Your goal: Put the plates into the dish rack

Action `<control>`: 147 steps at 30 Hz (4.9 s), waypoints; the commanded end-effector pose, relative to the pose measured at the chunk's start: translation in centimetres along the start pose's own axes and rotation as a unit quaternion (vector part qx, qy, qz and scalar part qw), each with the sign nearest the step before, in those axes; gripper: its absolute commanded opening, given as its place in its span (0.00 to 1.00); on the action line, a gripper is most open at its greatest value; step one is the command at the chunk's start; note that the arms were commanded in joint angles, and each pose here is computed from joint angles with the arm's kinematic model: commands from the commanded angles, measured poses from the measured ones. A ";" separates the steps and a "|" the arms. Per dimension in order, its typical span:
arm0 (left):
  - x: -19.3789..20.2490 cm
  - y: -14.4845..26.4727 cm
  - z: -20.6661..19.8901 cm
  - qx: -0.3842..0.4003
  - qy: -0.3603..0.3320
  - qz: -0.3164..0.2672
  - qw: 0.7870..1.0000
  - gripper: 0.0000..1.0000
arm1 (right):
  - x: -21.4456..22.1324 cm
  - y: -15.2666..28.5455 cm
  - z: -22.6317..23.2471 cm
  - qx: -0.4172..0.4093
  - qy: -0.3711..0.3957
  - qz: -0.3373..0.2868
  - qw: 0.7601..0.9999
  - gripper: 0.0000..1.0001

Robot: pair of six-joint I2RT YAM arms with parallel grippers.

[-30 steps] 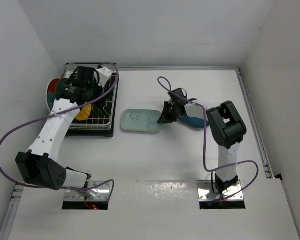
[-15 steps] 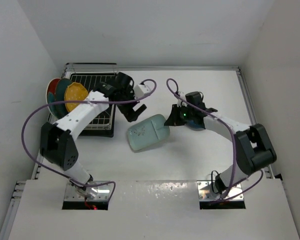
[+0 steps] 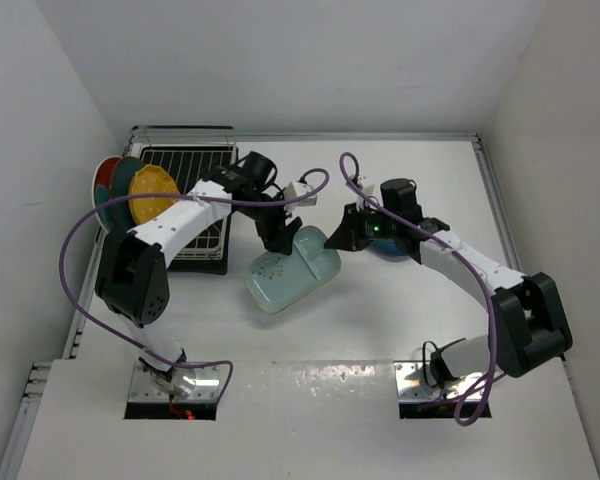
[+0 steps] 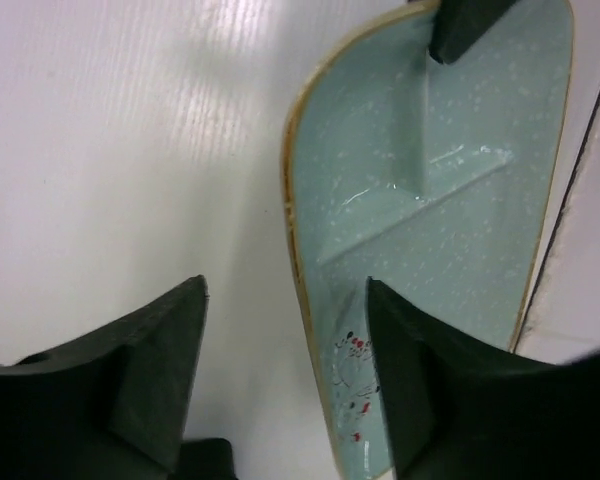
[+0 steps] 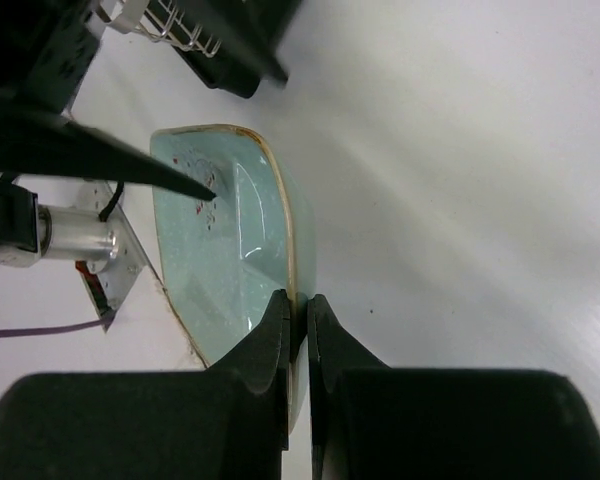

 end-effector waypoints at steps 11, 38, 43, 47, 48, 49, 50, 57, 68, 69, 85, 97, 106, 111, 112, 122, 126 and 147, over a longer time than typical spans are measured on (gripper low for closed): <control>0.0 1.9 -3.8 0.128 -0.012 -0.044 0.991 0.12 | -5.2 2.1 5.1 -0.086 0.068 -0.104 0.989 0.00; -1.4 30.4 10.3 -0.571 0.192 0.082 0.793 0.00 | -8.9 3.8 2.0 0.069 -0.022 -0.244 0.967 1.00; 2.4 34.2 10.5 -0.657 0.243 0.133 0.701 0.00 | -7.7 3.7 1.5 0.086 -0.025 -0.244 0.966 1.00; 4.5 34.8 10.2 -0.695 0.270 0.158 0.648 0.00 | -7.4 3.8 1.5 0.089 -0.023 -0.246 0.965 1.00; 4.7 35.1 10.2 -0.707 0.276 0.152 0.633 0.00 | -7.2 3.8 1.3 0.092 -0.024 -0.246 0.965 1.00; 5.3 35.2 10.0 -0.715 0.283 0.164 0.617 0.00 | -7.0 3.8 1.2 0.093 -0.026 -0.245 0.965 1.00; 6.0 35.1 9.9 -0.717 0.291 0.164 0.612 0.00 | -7.1 4.0 1.3 0.093 -0.024 -0.248 0.964 1.00; 8.5 32.6 9.7 -0.711 0.305 0.179 0.607 0.00 | -6.8 4.4 1.0 0.098 -0.022 -0.257 0.961 1.00; 11.5 29.5 10.4 -0.699 0.305 0.209 0.612 0.00 | -6.4 4.8 0.7 0.106 -0.020 -0.258 0.960 1.00; 11.9 28.3 10.7 -0.686 0.309 0.209 0.625 0.00 | -6.4 4.8 0.8 0.105 -0.018 -0.259 0.960 1.00; 14.2 24.9 11.9 -0.650 0.328 0.228 0.647 0.00 | -6.0 5.6 0.5 0.119 -0.017 -0.262 0.958 1.00; 14.9 27.1 10.2 -0.689 0.371 0.206 0.587 0.00 | -6.2 5.5 0.7 0.119 -0.017 -0.260 0.958 1.00; 16.0 24.0 10.9 -0.656 0.343 0.262 0.620 0.00 | -6.0 5.6 0.6 0.123 -0.014 -0.259 0.958 1.00; 16.4 22.7 13.5 -0.635 0.308 0.306 0.639 0.00 | -5.7 5.7 0.0 0.134 -0.010 -0.254 0.958 1.00; 16.6 22.1 13.7 -0.624 0.304 0.310 0.650 0.00 | -5.7 5.8 0.1 0.134 -0.008 -0.256 0.957 1.00; 16.1 22.8 14.5 -0.626 0.294 0.308 0.653 0.21 | -4.3 6.7 -3.2 0.199 -0.022 -0.236 0.951 1.00; 14.3 24.7 15.0 -0.643 0.288 0.285 0.650 0.53 | -3.2 8.0 -7.9 0.289 -0.100 -0.202 0.930 1.00; 6.9 26.4 10.9 -0.602 0.229 0.139 0.752 0.76 | 0.3 9.3 -26.4 0.456 -0.358 -0.142 0.802 0.63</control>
Point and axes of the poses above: each gripper's point midway between its finger pads, its own y axis back along the fingers, its own z axis along the line the jaws close on, x = y × z, the point moved 1 cm from there along y, back along the fingers, and after that the axes turned 13 degrees about -y, right-handed, at the moved point
